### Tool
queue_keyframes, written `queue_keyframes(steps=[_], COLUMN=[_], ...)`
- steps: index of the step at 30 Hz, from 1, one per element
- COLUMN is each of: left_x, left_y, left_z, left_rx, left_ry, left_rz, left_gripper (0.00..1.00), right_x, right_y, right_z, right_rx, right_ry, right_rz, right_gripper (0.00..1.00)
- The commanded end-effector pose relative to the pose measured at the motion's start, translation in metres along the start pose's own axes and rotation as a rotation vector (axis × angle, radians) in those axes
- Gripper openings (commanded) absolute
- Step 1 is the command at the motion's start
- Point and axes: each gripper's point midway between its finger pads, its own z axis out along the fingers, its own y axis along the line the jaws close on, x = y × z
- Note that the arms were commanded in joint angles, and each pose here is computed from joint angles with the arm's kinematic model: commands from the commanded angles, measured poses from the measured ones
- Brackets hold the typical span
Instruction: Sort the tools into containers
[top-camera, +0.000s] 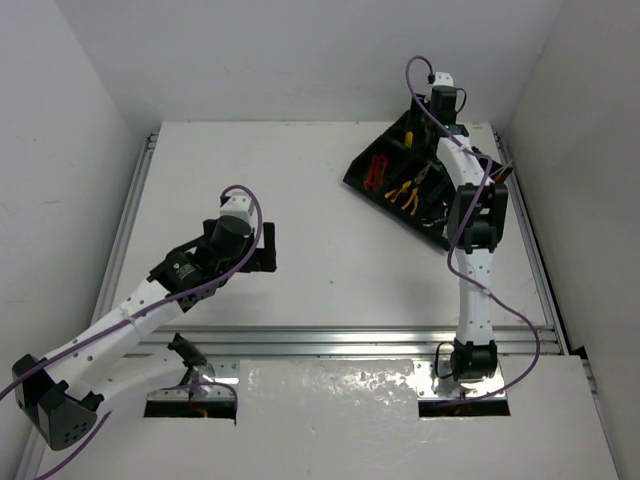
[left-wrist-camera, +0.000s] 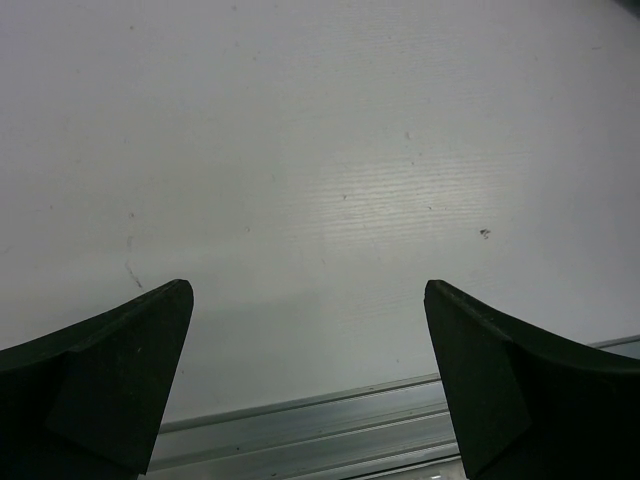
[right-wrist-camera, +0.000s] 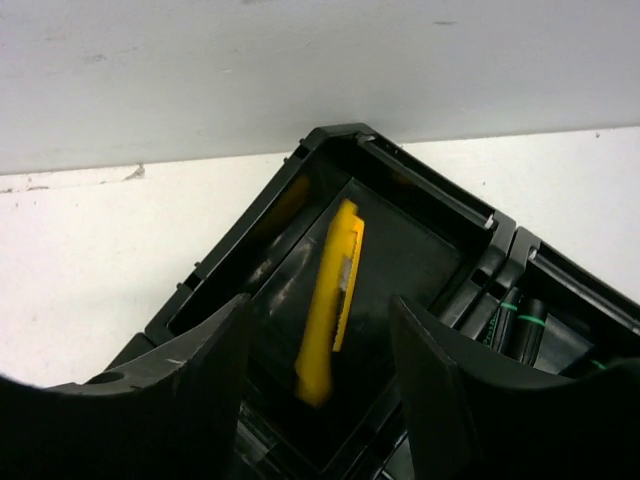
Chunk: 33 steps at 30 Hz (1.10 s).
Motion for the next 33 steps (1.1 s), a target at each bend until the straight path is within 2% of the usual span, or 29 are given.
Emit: queue_keyframes(steps=[1,3,4,6,7,8,9,11,12,13,14,15,16,17,18,21,25,27,28,30,33], left_x=[-0.015,-0.015,-0.018,-0.022,-0.029,-0.032,-0.036,-0.05,-0.056,-0.06,-0.066,-0.07,-0.076,-0.077,-0.078,-0.079,-0.08,-0.072,-0.071,-0.065,-0.062], left_y=[0.001,0.004,0.006,0.022,0.035,0.041,0.052,0.059,0.07,0.077,0.081,0.089,0.091,0.091,0.093,0.098,0.1,0.101,0.098,0.093,0.094], left_z=[-0.005,-0.004,-0.005,-0.005,-0.007,-0.008,-0.008,-0.015,-0.018,-0.021,-0.027,-0.03,-0.034,-0.035,-0.036,-0.044,-0.056,-0.052,-0.054,-0.05,-0.051], left_rx=[-0.002,-0.022,-0.035,-0.128,-0.186,-0.205,-0.224,-0.209,-0.232,-0.253,-0.262,-0.283,-0.278,-0.273,-0.272,-0.272,-0.248,-0.239,-0.215,-0.178,-0.173], left_ry=[-0.056,-0.058,-0.064,-0.08,-0.101,-0.107,-0.117,-0.175,-0.201,-0.227,-0.261,-0.281,-0.321,-0.337,-0.349,-0.398,-0.472,-0.475,-0.494,-0.497,-0.502], left_rz=[-0.034,-0.041,-0.049,-0.085,-0.115,-0.136,-0.174,-0.223,-0.247,-0.262,-0.274,-0.266,-0.264,-0.244,-0.211,-0.221,-0.246,-0.243,-0.249,-0.249,-0.255], left_gripper=[1.0,1.0,1.0,1.0,1.0,1.0,1.0,1.0,1.0,1.0,1.0,1.0,1.0,1.0,1.0,1.0,1.0,1.0,1.0,1.0,1.0], right_x=[-0.055,-0.067,-0.09,-0.077,-0.102,-0.098,-0.088,-0.068,-0.009,-0.002,-0.013,0.031,0.044,0.038,0.075,0.117,0.153,0.155,0.159,0.161,0.165], right_y=[0.013,0.02,0.026,0.041,0.048,0.063,0.065,0.076,0.069,0.068,0.065,0.055,0.046,0.041,0.033,0.017,0.005,0.006,0.02,0.031,0.024], right_z=[-0.028,-0.041,-0.06,-0.082,-0.121,-0.141,-0.181,-0.222,-0.233,-0.252,-0.291,-0.302,-0.316,-0.344,-0.353,-0.395,-0.429,-0.443,-0.449,-0.46,-0.465], right_rx=[-0.035,-0.049,-0.059,-0.079,-0.087,-0.105,-0.107,-0.119,-0.109,-0.113,-0.122,-0.089,-0.061,-0.056,-0.035,-0.018,-0.034,-0.051,-0.142,-0.21,-0.19], right_ry=[-0.096,-0.101,-0.13,-0.051,-0.074,-0.061,-0.05,-0.042,0.063,0.053,-0.006,0.069,0.083,0.028,0.088,0.123,0.116,0.09,0.107,0.109,0.12], right_rz=[-0.001,0.0,0.004,0.005,0.001,-0.012,-0.022,-0.032,-0.032,-0.021,-0.009,0.002,0.006,0.011,-0.005,0.006,0.0,0.042,0.043,0.064,0.035], right_gripper=[0.58,0.59,0.62,0.69,0.75,0.94,0.99,0.99,0.99,0.99,0.99,0.99,0.99,0.99,0.99,0.99,0.99,0.99,0.99,0.99,0.99])
